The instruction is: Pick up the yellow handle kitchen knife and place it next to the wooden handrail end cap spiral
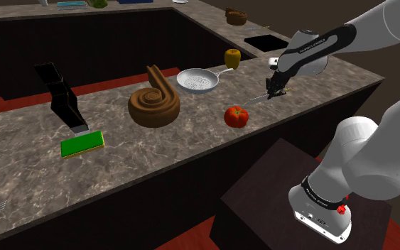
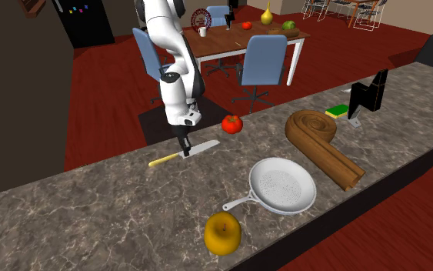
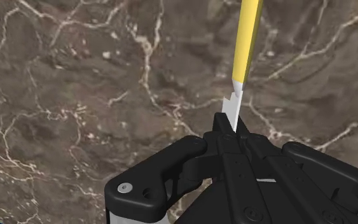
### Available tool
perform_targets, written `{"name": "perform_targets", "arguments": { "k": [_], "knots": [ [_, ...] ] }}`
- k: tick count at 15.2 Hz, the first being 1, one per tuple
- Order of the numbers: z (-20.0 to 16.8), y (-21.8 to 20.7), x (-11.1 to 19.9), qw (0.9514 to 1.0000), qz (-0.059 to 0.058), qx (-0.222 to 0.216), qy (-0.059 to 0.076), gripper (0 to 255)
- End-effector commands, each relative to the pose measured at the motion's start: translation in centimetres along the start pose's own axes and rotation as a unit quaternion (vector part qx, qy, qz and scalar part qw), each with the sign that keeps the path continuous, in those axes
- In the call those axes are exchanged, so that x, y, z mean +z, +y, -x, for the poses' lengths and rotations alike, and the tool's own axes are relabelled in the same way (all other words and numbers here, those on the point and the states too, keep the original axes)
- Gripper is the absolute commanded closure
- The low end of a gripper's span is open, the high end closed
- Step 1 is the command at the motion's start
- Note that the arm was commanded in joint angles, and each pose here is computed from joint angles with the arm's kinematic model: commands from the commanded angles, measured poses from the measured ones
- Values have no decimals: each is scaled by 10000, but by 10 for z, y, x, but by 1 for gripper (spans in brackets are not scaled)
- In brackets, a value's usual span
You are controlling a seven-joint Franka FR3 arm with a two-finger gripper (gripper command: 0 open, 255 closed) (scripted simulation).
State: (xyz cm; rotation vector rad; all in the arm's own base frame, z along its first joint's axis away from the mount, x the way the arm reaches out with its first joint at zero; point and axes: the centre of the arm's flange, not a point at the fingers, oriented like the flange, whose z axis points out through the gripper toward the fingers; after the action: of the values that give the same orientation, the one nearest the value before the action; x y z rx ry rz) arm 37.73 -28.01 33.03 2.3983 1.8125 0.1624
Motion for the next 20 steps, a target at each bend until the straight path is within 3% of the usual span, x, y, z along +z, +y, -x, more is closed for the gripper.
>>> {"name": "perform_targets", "arguments": {
  "k": [1,20],
  "knots": [
    [0,1,-8,10000,-5,-1,-1,255],
    [-1,18,-107,10000,-5,-1,-1,255]
  ]
}}
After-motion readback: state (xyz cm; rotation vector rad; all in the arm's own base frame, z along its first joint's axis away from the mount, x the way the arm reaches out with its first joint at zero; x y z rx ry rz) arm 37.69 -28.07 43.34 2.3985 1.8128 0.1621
